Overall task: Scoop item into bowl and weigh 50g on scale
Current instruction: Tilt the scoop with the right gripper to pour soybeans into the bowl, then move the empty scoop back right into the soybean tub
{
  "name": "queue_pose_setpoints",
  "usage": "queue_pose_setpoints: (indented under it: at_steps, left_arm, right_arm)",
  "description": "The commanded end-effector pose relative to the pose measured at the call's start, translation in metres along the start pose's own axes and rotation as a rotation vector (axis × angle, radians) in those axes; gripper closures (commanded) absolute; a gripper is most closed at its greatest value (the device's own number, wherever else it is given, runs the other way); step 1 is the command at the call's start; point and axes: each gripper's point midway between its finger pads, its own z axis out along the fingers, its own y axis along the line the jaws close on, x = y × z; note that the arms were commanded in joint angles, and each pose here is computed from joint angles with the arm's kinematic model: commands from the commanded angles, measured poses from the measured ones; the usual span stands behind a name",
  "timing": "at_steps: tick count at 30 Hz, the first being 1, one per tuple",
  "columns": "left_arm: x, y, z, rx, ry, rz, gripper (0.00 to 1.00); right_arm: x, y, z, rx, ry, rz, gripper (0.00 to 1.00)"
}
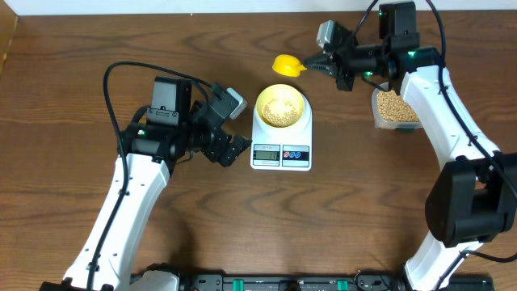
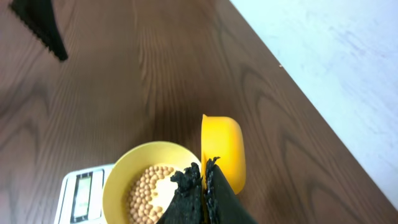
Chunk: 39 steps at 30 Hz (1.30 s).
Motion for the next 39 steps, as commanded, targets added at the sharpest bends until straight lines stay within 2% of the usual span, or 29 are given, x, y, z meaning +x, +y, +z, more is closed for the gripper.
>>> queue_pose_setpoints:
  at_steps: [1,4,8,15,23,39]
  left_arm:
    - [-0.006,-0.003,-0.005,0.009,-0.024,0.025,0.10]
    - [-0.006,-0.003,-0.005,0.009,-0.024,0.025,0.10]
    - [-0.006,-0.003,-0.005,0.009,-0.024,0.025,0.10]
    - [-0.006,-0.003,-0.005,0.009,-0.024,0.025,0.10]
    - [-0.006,-0.003,-0.005,0.009,-0.024,0.025,0.10]
    - [-0.006,-0.003,-0.005,0.009,-0.024,0.025,0.10]
  right_arm:
    - [-0.005,-0.007,0.002,0.027,-0.019,0.166,0.99]
    - [-0.006,-0.032,0.000,0.144,-0.012,0.270,0.99]
    - [0.004,-0.077,-0.014,0.410,0.020,0.415,0.98]
    - [0.035,-0.108,-0.038,0.674,0.125,0.504,0.99]
    - [0.055,-0.113,-0.064,0.746,0.144,0.652,0.99]
    - [0.051,-0.112,-0.154,0.948,0.101,0.864,0.99]
